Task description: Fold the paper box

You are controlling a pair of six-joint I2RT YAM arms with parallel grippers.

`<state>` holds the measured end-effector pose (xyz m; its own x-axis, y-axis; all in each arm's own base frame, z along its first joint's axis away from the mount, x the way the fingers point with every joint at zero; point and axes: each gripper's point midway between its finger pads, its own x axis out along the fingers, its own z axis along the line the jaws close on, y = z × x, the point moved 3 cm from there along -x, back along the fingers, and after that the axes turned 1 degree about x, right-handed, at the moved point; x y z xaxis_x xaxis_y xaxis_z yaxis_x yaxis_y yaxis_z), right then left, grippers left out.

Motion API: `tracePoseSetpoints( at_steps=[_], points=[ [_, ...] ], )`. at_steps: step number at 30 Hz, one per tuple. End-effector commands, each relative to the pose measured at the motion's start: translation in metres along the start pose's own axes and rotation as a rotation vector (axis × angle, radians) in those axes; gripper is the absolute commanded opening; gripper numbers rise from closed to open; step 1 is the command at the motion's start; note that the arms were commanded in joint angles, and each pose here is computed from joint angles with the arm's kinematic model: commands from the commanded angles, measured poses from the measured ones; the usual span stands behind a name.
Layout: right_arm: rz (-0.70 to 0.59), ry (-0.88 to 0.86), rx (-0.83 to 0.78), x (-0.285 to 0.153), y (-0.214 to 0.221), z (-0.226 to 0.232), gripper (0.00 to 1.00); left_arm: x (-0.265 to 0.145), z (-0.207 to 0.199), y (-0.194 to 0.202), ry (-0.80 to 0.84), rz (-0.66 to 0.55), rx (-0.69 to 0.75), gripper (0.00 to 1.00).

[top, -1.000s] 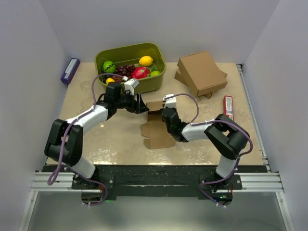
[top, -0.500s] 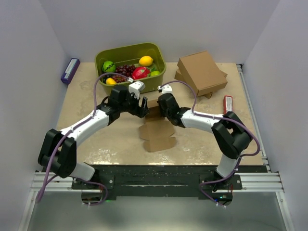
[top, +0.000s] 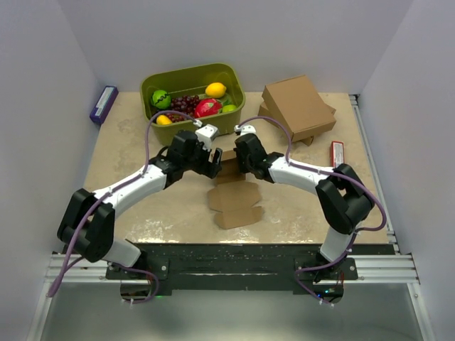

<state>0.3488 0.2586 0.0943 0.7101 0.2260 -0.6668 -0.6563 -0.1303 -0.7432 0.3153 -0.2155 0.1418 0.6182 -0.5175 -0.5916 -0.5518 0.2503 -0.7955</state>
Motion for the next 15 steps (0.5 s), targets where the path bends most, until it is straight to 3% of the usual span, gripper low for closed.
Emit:
tracePoseSetpoints(
  at_steps=[1,9,15],
  points=[
    [-0.023,-0.022,0.042,-0.017,-0.019,0.005,0.00,0.011,-0.004,-0.004,0.011,-0.011,-0.042,0.78],
    [-0.031,-0.002,0.069,-0.017,-0.019,0.010,0.00,0.026,-0.006,0.004,-0.065,-0.049,-0.106,0.67],
    [-0.015,0.041,0.093,-0.014,-0.017,0.007,0.00,0.037,-0.004,0.012,-0.120,-0.038,-0.097,0.46]
  ],
)
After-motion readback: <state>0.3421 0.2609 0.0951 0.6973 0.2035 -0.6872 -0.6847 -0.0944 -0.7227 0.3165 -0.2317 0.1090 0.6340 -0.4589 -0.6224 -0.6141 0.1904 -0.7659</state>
